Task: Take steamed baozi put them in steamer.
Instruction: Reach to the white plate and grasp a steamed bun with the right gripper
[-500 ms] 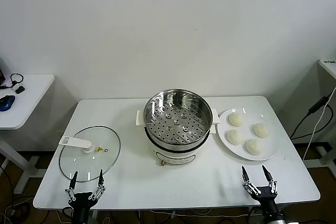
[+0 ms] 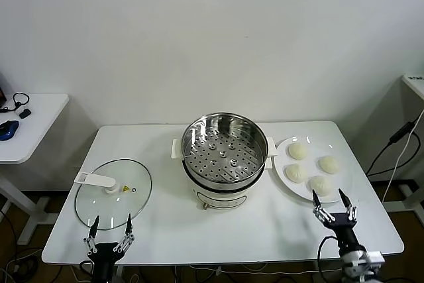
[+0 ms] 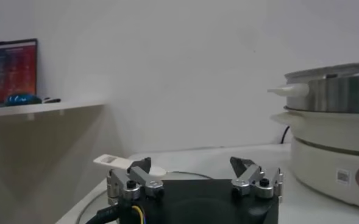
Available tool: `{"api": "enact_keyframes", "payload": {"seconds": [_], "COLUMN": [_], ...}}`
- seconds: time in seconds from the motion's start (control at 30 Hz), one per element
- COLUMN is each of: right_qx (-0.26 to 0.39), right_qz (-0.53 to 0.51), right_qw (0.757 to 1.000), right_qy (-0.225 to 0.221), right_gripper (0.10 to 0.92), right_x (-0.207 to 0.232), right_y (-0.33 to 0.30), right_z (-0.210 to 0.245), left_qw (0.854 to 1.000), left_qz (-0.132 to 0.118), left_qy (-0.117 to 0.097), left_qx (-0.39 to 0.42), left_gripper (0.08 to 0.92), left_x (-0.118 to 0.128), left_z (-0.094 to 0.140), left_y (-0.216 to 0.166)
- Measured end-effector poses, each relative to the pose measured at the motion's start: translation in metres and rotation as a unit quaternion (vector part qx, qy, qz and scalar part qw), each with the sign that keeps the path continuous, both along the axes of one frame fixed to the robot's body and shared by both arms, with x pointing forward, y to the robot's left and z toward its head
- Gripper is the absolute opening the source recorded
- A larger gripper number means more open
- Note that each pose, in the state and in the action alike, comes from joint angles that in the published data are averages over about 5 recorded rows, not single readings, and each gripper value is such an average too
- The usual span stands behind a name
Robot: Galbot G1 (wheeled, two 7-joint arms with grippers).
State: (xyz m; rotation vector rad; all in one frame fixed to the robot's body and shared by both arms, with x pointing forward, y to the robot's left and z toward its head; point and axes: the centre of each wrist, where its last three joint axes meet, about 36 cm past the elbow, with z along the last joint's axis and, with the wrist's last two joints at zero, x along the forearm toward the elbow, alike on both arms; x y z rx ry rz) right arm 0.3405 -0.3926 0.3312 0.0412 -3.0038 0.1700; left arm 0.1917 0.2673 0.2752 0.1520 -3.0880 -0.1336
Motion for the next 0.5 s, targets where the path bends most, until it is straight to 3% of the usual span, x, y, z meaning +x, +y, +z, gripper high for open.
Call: {"api": "enact_keyframes", "payload": {"seconds": [0.5], "right_qx": [-0.168], "right_qz": [0.064], "right_qw": [0.979], "right_qy": [0.095], "right_gripper": [0.823], "right_x": [0.104], "right_y": [-0.028], "right_z": [0.094], "left_qw": [1.000], "left_qz": [-0.014], "left_qy": [0.004], "left_qx": [0.009], "left_gripper": [0.823], "left_x": [-0.002], "left_z": [0.000], "left_y": [-0.005]}}
